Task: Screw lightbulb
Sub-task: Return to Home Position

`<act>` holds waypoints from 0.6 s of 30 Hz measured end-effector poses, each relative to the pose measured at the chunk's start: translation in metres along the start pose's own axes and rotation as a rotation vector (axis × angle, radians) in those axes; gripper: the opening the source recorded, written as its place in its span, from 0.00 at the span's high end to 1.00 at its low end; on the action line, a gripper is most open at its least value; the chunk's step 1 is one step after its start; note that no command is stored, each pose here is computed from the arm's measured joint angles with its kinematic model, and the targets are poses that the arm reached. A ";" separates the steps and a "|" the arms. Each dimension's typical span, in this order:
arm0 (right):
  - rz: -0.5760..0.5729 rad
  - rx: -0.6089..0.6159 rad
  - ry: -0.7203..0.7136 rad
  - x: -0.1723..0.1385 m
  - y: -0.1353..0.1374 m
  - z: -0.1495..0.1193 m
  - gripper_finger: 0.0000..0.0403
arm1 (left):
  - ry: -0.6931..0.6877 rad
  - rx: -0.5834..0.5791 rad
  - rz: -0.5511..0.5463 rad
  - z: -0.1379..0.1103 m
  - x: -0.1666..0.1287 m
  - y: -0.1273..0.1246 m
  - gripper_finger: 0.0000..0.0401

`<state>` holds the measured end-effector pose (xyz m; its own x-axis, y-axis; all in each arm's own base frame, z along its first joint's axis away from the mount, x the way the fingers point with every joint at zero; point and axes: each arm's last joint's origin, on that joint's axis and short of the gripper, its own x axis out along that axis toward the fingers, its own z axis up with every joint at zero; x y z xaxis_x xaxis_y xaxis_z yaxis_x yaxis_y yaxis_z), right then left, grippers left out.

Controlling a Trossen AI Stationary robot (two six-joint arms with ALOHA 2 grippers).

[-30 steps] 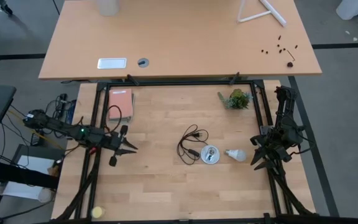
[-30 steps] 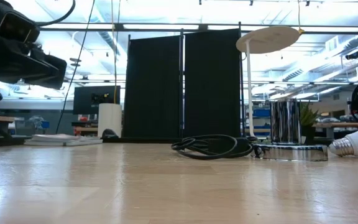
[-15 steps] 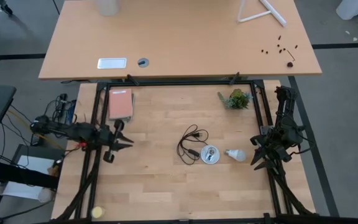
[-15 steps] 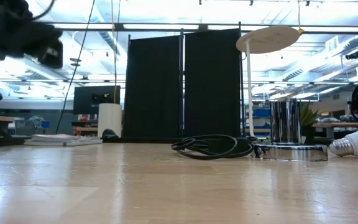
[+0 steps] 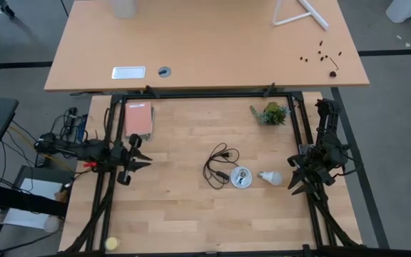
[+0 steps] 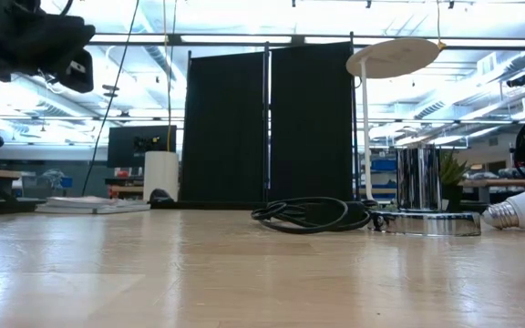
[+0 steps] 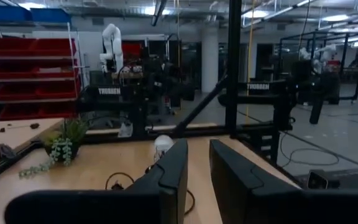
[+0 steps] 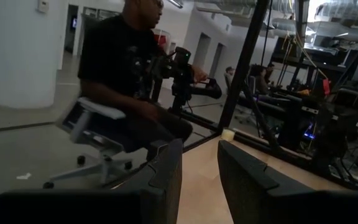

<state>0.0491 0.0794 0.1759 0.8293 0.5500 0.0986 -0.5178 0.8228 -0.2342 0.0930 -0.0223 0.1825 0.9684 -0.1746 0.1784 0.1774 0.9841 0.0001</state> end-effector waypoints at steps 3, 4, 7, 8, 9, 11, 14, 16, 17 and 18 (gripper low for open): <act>-0.001 0.000 0.000 0.000 0.000 0.000 0.72 | -0.016 -0.001 0.000 0.002 0.000 0.000 0.82; -0.002 0.002 -0.003 0.000 0.000 0.000 0.72 | -0.019 -0.001 0.001 0.002 0.000 0.000 0.82; -0.004 0.004 -0.005 0.000 0.000 0.001 0.72 | -0.020 -0.002 0.000 0.002 0.000 0.000 0.82; -0.004 0.005 -0.006 0.000 0.000 0.001 0.72 | -0.020 -0.002 0.000 0.002 0.000 0.000 0.82; -0.004 0.004 -0.005 0.000 0.000 0.001 0.72 | -0.020 -0.002 0.000 0.002 0.000 0.000 0.82; -0.005 0.005 -0.006 0.000 0.000 0.001 0.72 | -0.020 -0.002 0.000 0.002 0.000 0.000 0.82; -0.005 0.004 -0.005 0.000 0.000 0.001 0.72 | -0.021 -0.002 0.000 0.002 0.000 0.000 0.82; -0.005 0.004 -0.005 0.000 0.000 0.001 0.72 | -0.019 -0.002 0.000 0.002 0.000 0.000 0.82; -0.005 0.004 -0.005 0.000 0.000 0.001 0.72 | -0.020 -0.002 0.000 0.002 0.000 0.000 0.82; -0.005 0.004 -0.005 0.000 0.000 0.001 0.72 | -0.023 -0.002 0.000 0.002 0.000 0.000 0.82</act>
<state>0.0491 0.0792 0.1766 0.8307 0.5468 0.1046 -0.5148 0.8260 -0.2295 0.0926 -0.0222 0.1847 0.9640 -0.1742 0.2009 0.1782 0.9840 -0.0019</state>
